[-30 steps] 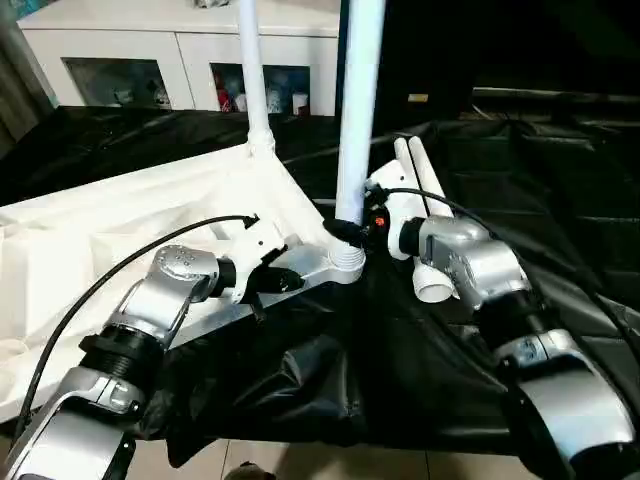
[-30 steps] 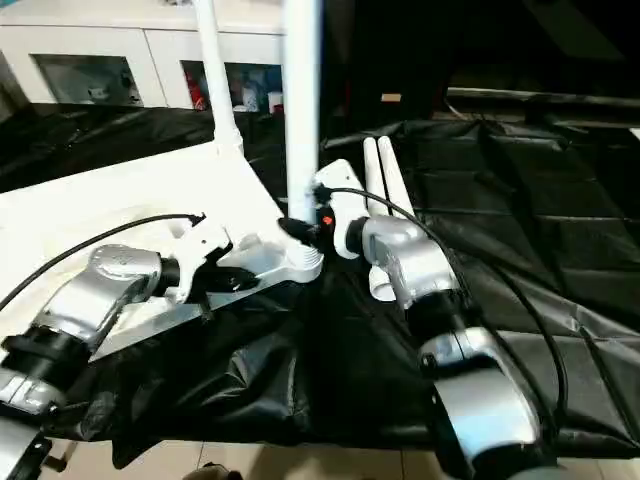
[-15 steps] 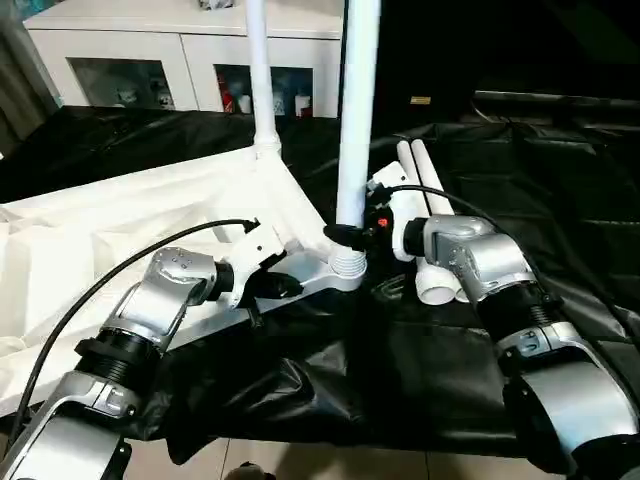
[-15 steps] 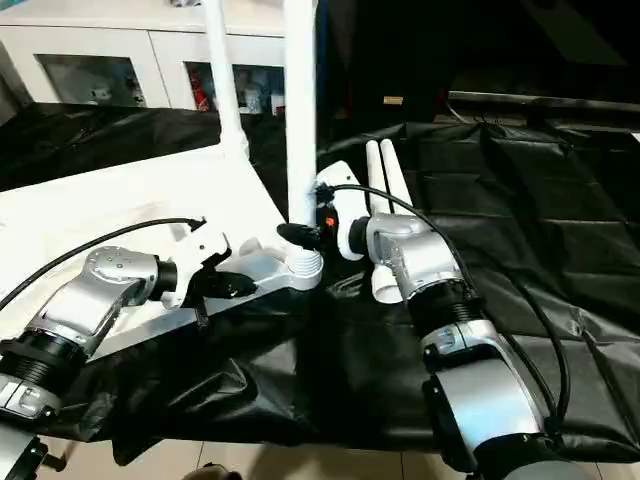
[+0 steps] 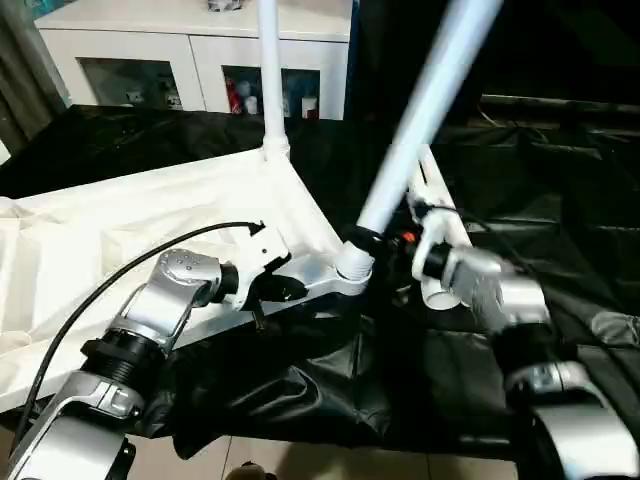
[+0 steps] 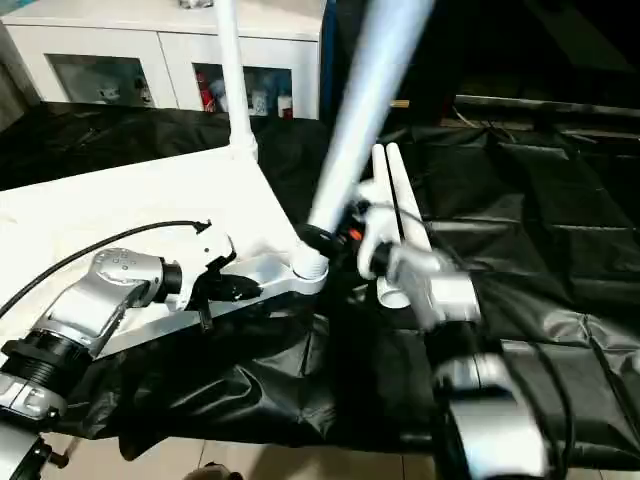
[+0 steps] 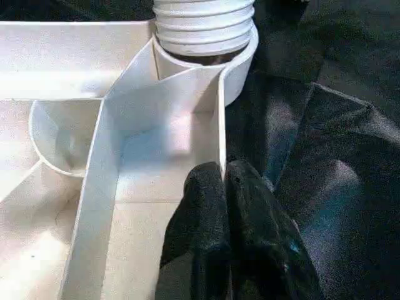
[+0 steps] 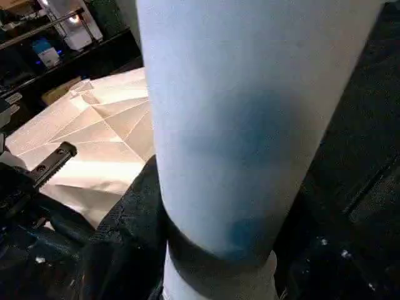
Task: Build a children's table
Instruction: Insert table leg to table base
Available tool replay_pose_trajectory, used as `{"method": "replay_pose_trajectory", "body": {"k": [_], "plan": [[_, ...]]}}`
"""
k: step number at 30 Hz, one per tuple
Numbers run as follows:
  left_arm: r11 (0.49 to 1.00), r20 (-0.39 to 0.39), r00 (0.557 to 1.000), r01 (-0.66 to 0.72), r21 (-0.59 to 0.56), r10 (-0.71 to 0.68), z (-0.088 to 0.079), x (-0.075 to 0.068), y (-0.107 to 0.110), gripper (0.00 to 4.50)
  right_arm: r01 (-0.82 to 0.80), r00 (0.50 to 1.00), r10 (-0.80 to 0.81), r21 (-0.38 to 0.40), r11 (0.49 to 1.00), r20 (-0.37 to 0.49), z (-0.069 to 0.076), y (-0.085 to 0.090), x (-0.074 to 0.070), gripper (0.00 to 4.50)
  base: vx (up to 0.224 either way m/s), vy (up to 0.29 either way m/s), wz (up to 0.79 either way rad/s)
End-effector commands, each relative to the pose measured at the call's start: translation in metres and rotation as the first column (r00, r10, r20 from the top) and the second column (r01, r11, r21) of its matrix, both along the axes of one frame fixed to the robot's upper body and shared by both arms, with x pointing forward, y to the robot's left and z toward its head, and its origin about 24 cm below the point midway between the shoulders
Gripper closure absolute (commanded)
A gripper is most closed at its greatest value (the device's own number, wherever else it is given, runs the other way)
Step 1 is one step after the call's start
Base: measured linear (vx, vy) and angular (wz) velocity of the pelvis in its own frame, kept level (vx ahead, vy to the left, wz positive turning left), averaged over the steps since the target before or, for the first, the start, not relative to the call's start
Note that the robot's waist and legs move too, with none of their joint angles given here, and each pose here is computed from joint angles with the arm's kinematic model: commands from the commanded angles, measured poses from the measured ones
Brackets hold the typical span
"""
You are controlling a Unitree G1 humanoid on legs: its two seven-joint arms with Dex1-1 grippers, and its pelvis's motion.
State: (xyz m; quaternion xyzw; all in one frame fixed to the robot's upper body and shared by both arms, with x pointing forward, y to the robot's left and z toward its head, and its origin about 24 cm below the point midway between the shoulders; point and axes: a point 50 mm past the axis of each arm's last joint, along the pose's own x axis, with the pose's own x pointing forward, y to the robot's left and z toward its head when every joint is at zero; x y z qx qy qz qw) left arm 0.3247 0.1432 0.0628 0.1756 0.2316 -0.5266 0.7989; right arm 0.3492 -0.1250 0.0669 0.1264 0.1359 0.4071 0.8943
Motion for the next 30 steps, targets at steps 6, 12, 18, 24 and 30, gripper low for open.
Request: {"method": "replay_pose_trajectory", "body": {"k": [6, 12, 18, 24, 30], "plan": [[1.000, 0.030, 1.000, -0.001, 0.026, 0.000, 0.004, 0.007, -0.002, 4.50, 0.062, 0.996, -0.066, -0.081, 0.995, -0.052, -0.039, -0.011, -0.022, 2.62, 0.000, 0.000, 0.00], [0.999, 0.043, 0.999, -0.007, 0.032, 0.006, 0.004, 0.010, -0.002, 4.50, 0.031, 0.999, -0.025, -0.181, 0.983, 0.036, -0.038, -0.005, -0.028, 2.62, 0.000, 0.000, 0.00], [0.999, 0.045, 0.999, -0.010, 0.037, 0.008, 0.003, 0.011, -0.002, 4.50, 0.013, 0.995, 0.013, -0.264, 0.964, 0.096, -0.037, 0.002, -0.030, 2.62, 0.000, 0.000, 0.00], [0.999, 0.044, 0.999, 0.003, 0.049, -0.005, 0.001, 0.010, -0.001, 4.50, -0.050, 0.993, 0.083, -0.335, 0.941, 0.085, -0.038, 0.007, -0.030, 2.62, 0.000, 0.000, 0.00], [0.998, 0.023, 0.999, 0.028, 0.054, -0.029, -0.001, 0.005, 0.000, 4.50, -0.212, 0.973, 0.232, -0.400, 0.892, 0.001, -0.040, 0.010, -0.027, 2.62, 0.000, 0.000, 0.00]]}}
